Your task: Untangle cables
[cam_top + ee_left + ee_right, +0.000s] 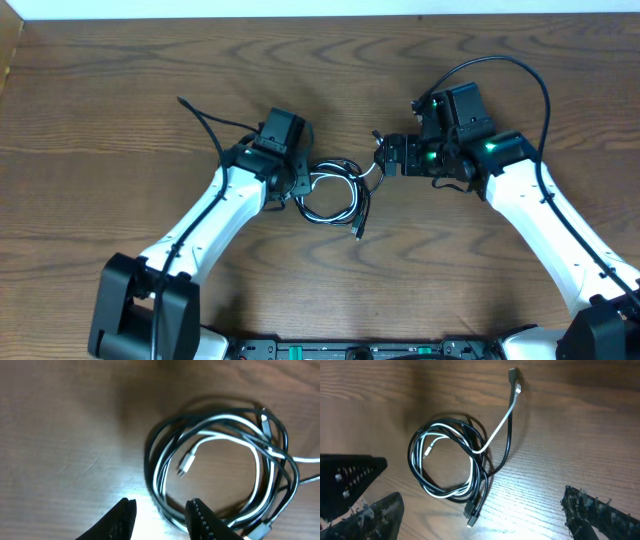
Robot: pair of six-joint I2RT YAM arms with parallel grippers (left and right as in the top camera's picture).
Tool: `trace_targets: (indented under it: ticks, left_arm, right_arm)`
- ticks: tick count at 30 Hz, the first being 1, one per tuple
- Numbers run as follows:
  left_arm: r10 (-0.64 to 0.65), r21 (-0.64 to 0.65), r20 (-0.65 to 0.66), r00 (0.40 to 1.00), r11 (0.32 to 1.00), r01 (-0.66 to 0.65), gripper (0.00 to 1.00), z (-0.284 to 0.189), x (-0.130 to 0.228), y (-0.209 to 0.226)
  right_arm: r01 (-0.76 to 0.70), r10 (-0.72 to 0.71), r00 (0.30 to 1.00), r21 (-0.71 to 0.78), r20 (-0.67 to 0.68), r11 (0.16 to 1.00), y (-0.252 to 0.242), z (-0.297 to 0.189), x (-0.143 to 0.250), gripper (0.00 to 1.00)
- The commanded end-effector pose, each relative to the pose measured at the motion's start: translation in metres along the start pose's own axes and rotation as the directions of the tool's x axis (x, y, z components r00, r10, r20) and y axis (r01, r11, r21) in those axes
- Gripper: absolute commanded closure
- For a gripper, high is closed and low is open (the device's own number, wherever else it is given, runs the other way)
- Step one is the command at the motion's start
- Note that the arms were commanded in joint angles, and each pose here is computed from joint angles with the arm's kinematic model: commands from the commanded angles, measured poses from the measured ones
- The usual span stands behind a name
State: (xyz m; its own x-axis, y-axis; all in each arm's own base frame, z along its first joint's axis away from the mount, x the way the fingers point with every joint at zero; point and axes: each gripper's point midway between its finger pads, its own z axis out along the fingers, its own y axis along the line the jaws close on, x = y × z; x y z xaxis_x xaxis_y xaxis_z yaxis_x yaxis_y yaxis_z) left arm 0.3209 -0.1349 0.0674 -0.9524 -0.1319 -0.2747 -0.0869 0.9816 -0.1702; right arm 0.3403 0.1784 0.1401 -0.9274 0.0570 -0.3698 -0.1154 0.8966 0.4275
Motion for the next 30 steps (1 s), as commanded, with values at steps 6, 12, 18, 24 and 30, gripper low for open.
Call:
trace_targets:
  ticks: [6, 12, 18, 24, 30]
  left_arm:
    - [-0.02, -0.064, -0.08, 0.997, 0.998, 0.015, 0.62, 0.044, 0.012, 0.013]
    - [0.008, -0.077, -0.11, 0.994, 0.997, -0.016, 0.62, 0.059, 0.016, 0.018]
    - [0.042, -0.086, -0.142, 0.989, 0.995, -0.055, 0.67, 0.071, 0.021, 0.021]
    - [0.045, -0.092, -0.157, 0.987, 0.994, -0.06, 0.86, 0.077, 0.025, 0.023]
    - [0.142, 0.034, -0.156, 0.978, 0.99, -0.138, 0.93, 0.068, 0.021, 0.001]
  right_arm:
    - [0.0, 0.0, 1.0, 0.004, -0.026, 1.0, -0.001, 0.003, 0.005, 0.03]
    - [0.0, 0.0, 1.0, 0.005, -0.028, 1.0, -0.002, 0.003, 0.006, 0.03]
    - [-0.001, 0.001, 1.0, 0.006, -0.029, 1.0, -0.002, 0.003, 0.006, 0.03]
    - [-0.002, 0.002, 0.999, 0.007, -0.032, 1.0, -0.002, 0.003, 0.007, 0.03]
    - [-0.001, 0.001, 1.0, 0.007, -0.031, 1.0, -0.002, 0.003, 0.006, 0.04]
